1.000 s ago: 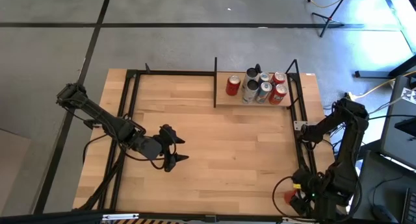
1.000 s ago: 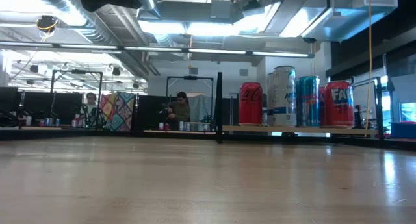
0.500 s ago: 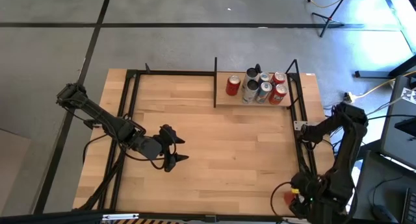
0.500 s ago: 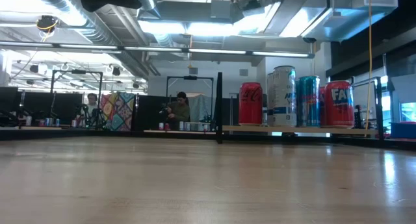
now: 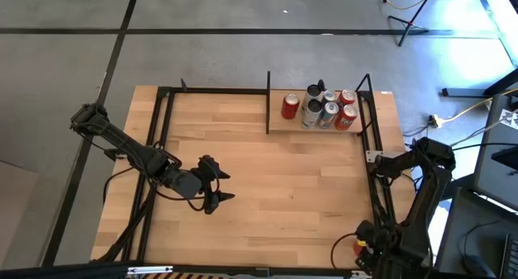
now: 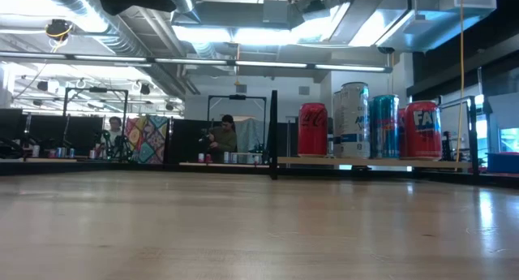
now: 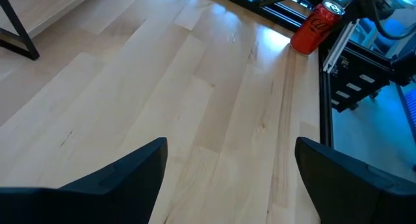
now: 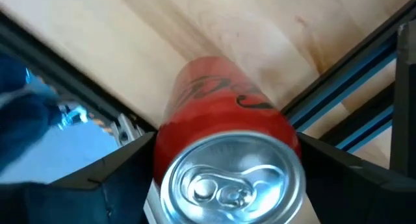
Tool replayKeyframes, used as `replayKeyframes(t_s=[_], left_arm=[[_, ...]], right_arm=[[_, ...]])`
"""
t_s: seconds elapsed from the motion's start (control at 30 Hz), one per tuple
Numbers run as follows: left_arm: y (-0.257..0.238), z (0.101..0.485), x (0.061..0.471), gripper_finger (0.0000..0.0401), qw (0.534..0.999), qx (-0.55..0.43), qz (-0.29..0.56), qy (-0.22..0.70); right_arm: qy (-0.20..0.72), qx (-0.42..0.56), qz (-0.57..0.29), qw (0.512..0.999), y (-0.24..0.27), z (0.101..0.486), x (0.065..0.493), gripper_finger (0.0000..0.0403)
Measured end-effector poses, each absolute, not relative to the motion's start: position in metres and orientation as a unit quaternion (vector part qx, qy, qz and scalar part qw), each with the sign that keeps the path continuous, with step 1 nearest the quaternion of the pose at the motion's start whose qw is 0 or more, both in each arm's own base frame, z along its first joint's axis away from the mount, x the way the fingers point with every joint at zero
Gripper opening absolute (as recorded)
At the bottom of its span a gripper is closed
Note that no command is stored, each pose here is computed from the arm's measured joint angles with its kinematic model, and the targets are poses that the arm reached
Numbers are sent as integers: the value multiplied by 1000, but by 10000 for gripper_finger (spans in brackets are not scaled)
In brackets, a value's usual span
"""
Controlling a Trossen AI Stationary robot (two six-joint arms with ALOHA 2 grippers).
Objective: Place canned beverage on shelf
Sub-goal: Put the red soda can on the shelf aligned with the other red soda can
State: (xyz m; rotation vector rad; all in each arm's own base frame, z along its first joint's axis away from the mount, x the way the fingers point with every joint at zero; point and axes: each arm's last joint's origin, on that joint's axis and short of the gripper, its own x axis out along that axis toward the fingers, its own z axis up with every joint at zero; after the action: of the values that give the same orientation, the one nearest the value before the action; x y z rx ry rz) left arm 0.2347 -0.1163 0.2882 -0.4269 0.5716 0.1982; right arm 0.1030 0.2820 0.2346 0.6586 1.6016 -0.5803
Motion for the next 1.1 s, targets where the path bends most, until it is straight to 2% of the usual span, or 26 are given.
replayKeyframes(t_s=[0.07, 0.17, 0.3, 0.43, 0.57, 0.77, 0.9, 1.1], left_arm=[[-116, 288, 235, 325, 932, -209, 97, 280], [-117, 288, 234, 325, 930, -211, 79, 289], [-119, 290, 234, 325, 934, -193, 40, 298], [-117, 300, 233, 325, 932, -204, 19, 300], [-111, 311, 229, 325, 927, -219, -1, 303], [-97, 325, 213, 325, 925, -236, -12, 297], [-83, 332, 198, 325, 924, -224, -16, 310], [-59, 339, 174, 325, 926, -184, -22, 328]], right_arm=[[701, 276, -240, 612, 283, 234, 103, 320], [706, 267, -225, 617, 283, 234, 103, 274], [712, 236, -188, 635, 282, 236, 104, 270], [691, 202, -146, 678, 272, 249, 118, 270], [653, 155, -100, 735, 249, 279, 140, 270], [616, 86, -89, 778, 193, 318, 183, 270], [609, 66, -91, 785, 151, 332, 217, 270], [579, 90, -125, 801, 75, 351, 259, 270]])
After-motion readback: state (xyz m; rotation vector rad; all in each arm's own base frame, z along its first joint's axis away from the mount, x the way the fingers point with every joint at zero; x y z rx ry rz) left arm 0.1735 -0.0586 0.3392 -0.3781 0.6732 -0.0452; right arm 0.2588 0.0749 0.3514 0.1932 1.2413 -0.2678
